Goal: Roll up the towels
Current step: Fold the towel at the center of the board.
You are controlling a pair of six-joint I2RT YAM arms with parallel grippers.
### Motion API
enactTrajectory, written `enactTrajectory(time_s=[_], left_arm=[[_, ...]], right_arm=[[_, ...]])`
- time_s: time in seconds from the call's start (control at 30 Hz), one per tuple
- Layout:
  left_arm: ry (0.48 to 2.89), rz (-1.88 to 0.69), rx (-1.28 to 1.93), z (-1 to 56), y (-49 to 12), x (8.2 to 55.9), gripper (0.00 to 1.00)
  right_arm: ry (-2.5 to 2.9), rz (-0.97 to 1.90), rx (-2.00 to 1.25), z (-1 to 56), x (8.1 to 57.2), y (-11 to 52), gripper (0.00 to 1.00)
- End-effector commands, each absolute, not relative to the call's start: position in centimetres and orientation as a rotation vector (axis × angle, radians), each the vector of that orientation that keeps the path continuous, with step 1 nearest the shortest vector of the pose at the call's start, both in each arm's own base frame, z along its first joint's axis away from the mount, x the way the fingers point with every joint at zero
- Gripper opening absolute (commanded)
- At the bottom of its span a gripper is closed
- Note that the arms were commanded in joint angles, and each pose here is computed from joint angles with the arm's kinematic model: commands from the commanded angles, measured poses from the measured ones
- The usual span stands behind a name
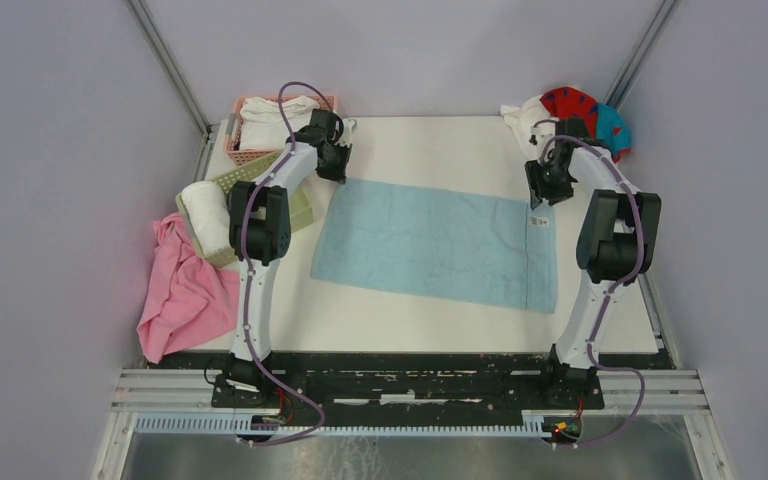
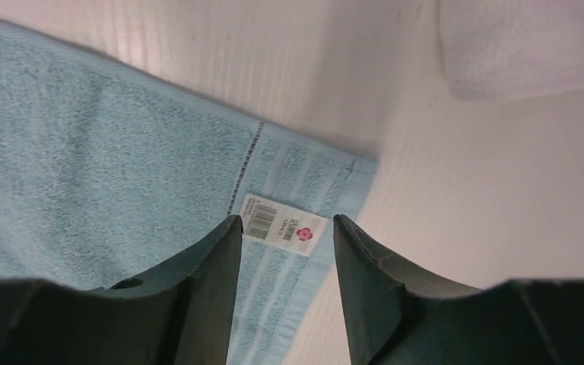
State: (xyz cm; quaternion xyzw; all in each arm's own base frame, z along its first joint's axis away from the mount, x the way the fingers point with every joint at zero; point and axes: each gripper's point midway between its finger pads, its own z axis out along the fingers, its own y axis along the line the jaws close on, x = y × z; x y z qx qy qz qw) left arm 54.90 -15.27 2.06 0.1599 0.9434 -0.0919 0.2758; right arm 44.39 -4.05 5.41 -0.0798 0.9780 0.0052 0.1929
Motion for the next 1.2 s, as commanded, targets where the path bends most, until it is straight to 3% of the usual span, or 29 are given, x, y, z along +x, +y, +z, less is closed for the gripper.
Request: enactTrajectory(time_s=[0.0,0.57,0.93,1.17], left_arm=[[2.744,-0.278,0.544,-3.9,-15.2,50.0,0.03],[2.755,-0.295,0.541,-4.4,-15.3,49.9,0.03],[2.764,-0.267,0.529,-4.5,-14.7,49.8,0.03],[2.596,-0.341,0.485,0.4,-16.2,53.3,0.03]], right_arm=[[2.714,-0.037,-0.270,6.4,46.0,-6.2,0.54],[2.821,0.060,-0.329,2.2,46.6,-7.7,0.45],[2.935,0.054,-0.307,-0.9,44.6,-8.7,0.20],[2.834,-0.111,-0.298,3.5,47.1,-10.9,0.00]])
